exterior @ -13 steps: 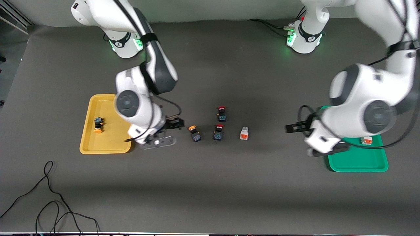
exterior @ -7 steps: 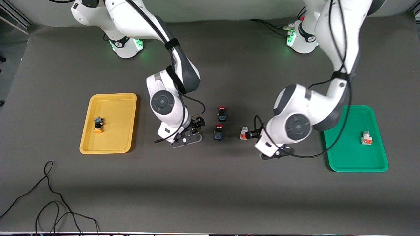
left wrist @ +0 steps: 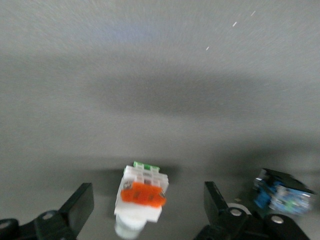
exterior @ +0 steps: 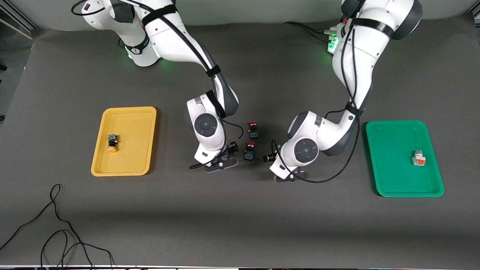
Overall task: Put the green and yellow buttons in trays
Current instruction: 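Grasp the second button with the right gripper while the left gripper grasps the block, then carry the button to the yellow tray while the left gripper carries the block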
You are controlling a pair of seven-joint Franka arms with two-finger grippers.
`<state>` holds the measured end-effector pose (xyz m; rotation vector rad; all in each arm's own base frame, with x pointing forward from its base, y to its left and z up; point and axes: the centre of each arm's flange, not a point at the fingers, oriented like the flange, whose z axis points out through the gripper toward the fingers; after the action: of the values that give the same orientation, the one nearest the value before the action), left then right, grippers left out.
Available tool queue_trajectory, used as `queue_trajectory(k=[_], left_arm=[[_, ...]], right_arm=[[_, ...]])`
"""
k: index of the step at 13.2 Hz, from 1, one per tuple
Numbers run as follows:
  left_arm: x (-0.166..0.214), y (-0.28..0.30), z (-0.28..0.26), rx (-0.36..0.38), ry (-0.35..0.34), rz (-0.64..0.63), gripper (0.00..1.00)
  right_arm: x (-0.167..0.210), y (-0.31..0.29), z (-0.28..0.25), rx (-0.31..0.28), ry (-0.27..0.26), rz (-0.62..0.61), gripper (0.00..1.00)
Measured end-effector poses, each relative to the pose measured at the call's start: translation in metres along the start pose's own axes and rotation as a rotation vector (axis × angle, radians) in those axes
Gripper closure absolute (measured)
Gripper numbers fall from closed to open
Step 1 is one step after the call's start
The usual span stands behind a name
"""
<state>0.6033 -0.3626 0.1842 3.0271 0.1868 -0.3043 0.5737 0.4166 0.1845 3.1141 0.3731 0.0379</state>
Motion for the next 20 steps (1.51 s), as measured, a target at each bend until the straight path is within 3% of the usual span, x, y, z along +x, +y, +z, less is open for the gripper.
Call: queue_trajectory(k=[1, 4, 6, 8, 11, 13, 16, 20], left_arm=[[-0.001, -0.001, 0.006, 0.02, 0.003, 0.013, 0.01], [0.001, -0.005, 0.007, 0.049, 0.018, 0.033, 0.1], [0.001, -0.005, 0.007, 0.054, 0.021, 0.036, 0.37], [0.001, -0.005, 0.006, 0.055, 0.022, 0.036, 0.59], [0.004, -0.007, 0.0, 0.057, 0.024, 0.031, 0.59], [0.008, -0.02, -0.025, 0.09, -0.014, 0.009, 0.59], [0.015, -0.052, -0.118, 0.129, -0.062, -0.037, 0.59], [0.003, -0.108, -0.239, 0.135, -0.048, -0.078, 0.59]], right_arm=[[-0.001, -0.001, 0.006, -0.002, -0.001, 0.0, 0.03], [-0.002, -0.001, 0.007, -0.001, 0.0, 0.004, 0.38], [-0.001, -0.001, 0.006, 0.001, 0.003, 0.006, 0.59], [0.0, -0.001, 0.002, 0.004, 0.009, 0.011, 0.59], [0.009, 0.011, -0.031, 0.013, 0.001, 0.061, 0.59], [0.017, 0.024, -0.08, 0.026, -0.026, 0.106, 0.59], [0.029, 0.061, -0.173, 0.039, -0.061, 0.156, 0.59], [0.023, 0.145, -0.245, 0.027, -0.11, 0.216, 0.59]])
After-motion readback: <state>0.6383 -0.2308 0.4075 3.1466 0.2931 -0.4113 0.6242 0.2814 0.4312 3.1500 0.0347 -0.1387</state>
